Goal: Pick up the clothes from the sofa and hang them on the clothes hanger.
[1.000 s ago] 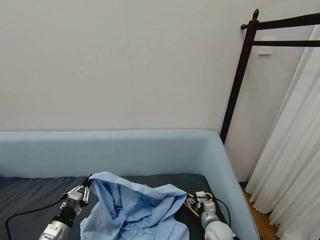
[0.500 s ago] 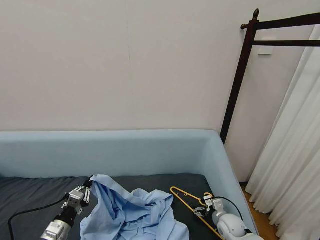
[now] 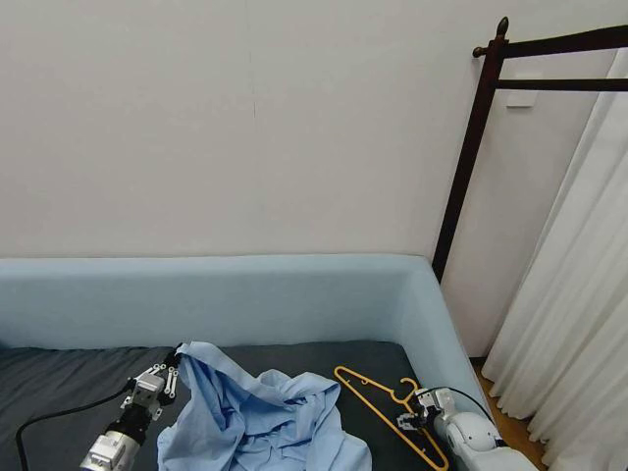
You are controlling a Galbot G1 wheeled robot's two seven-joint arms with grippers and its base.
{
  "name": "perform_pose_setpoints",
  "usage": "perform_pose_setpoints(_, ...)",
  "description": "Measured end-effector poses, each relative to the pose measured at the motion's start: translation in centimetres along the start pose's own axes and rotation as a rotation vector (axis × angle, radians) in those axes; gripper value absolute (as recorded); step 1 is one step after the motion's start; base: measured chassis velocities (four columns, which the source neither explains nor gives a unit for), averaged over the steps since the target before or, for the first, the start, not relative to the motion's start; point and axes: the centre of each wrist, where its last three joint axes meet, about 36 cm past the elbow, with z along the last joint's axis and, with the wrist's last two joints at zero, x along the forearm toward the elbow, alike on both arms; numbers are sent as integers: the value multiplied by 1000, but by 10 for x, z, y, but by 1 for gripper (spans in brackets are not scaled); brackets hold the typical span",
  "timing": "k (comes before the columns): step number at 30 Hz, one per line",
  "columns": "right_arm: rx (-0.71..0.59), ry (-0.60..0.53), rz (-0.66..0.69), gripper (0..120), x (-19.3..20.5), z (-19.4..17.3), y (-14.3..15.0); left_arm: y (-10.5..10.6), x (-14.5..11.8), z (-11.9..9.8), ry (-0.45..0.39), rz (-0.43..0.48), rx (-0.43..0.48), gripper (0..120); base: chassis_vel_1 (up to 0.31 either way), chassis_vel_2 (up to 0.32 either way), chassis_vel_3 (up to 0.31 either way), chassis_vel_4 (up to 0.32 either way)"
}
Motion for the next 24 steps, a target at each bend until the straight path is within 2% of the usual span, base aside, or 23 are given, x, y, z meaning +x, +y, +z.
perform_pose_setpoints(1,0,0,0,85,0,0,0,0,0,0,0,0,0,0,0,0,0,0)
perform_pose_setpoints(6,-1,-5,4,63,-3,6,-3,-2,-1,-1,-4,4,3,0,0,0,0,0)
perform_pose_setpoints(10,2,-6,4,56,-4,8,-5,-2,-1,-1,-5,4,4,0,0,0,0,0)
perform_pose_setpoints(11,15,-6,-4,45,-5,11,-8,-2,-1,-1,-5,4,4,0,0,0,0,0)
perform_pose_setpoints(13,21,-7,-8,41,-5,11,-9,-2,-1,-1,-5,4,4,0,0,0,0,0)
perform_pose_setpoints(18,52,-4,-9,20,-4,13,-13,-3,-2,-1,-6,5,5,0,0,0,0,0)
perform_pose_setpoints(19,52,-4,-9,20,-4,13,-13,-3,-2,-1,-6,5,5,0,0,0,0,0)
perform_pose_setpoints(21,66,-5,-9,9,-4,15,-13,-5,-2,-1,-7,7,7,0,0,0,0,0)
perform_pose_setpoints(24,74,-13,-11,3,-4,17,-12,-5,-2,-2,-8,8,8,0,0,0,0,0)
